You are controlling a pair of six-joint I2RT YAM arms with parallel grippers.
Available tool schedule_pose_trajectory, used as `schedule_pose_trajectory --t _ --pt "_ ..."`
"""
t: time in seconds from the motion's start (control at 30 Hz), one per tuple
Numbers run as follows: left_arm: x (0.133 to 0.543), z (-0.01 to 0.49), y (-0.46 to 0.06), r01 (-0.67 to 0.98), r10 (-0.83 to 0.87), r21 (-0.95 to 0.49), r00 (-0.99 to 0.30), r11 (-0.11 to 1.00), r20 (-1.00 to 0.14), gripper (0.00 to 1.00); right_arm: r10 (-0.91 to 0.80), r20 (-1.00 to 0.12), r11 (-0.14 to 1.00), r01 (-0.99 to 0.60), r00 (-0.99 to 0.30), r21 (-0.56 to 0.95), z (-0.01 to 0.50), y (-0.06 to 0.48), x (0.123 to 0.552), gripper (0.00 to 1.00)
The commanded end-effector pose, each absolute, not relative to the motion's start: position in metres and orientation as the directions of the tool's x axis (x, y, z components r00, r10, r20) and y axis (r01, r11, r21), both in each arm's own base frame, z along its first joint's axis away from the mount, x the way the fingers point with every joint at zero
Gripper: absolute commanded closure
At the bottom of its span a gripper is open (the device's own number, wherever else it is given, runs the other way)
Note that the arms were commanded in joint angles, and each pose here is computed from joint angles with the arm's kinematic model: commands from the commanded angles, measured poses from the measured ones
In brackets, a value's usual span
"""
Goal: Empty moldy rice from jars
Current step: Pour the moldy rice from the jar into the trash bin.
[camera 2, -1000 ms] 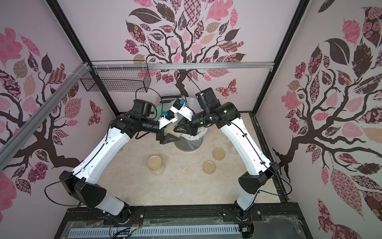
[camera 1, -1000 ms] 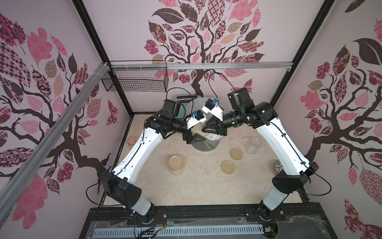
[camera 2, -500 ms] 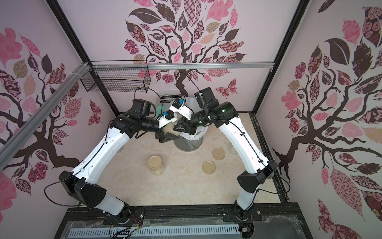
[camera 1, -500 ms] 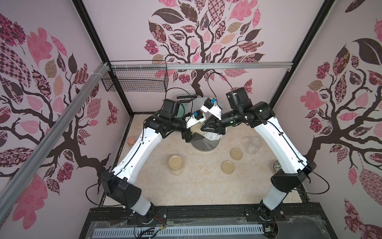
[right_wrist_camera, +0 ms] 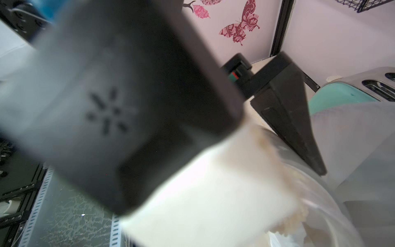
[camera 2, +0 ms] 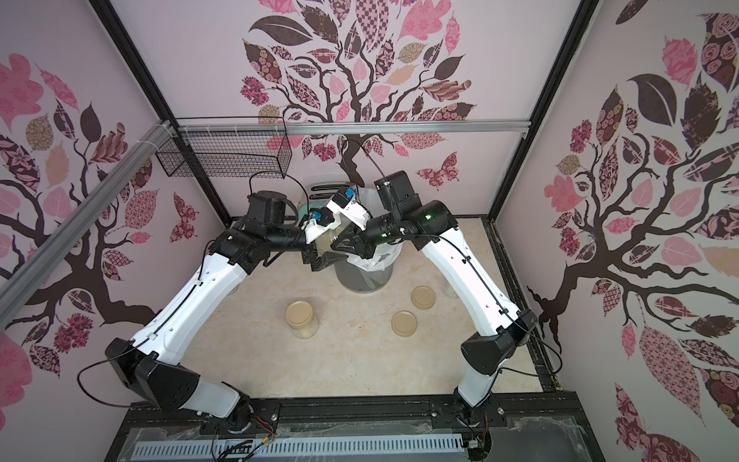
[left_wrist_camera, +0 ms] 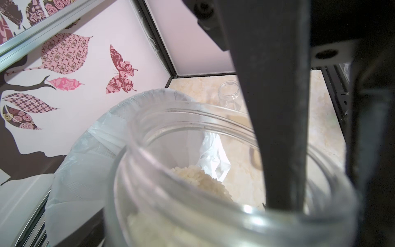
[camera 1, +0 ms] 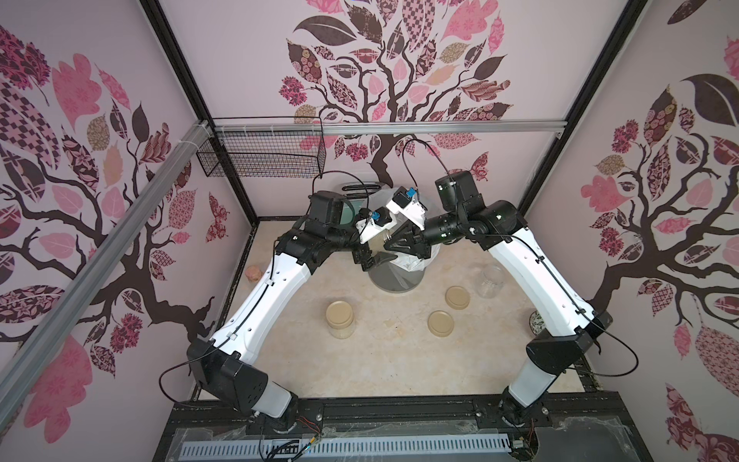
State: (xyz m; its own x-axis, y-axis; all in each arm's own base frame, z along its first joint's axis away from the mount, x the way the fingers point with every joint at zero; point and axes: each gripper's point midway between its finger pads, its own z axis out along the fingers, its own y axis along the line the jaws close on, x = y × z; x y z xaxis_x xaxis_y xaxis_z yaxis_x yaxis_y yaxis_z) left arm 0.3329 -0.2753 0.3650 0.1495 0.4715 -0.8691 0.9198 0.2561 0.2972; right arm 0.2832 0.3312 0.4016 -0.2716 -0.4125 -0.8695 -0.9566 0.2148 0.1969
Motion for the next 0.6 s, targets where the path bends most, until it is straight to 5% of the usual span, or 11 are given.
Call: schedule_pose_trajectory --t 0.0,0.57 --pt "0.331 0.409 -0.272 0.875 0.4 0.377 0.241 0.305 -0.884 0.02 -0.361 -0.9 0.222 -0.96 -0.246 0.173 0.421 0.325 0.284 1.0" --pt "0.339 0.41 -0.251 0.85 0.388 0.359 0.205 0.384 -0.899 0.02 -0.191 -0.959 0.286 -0.947 -0.207 0.148 0.465 0.306 0.316 1.0"
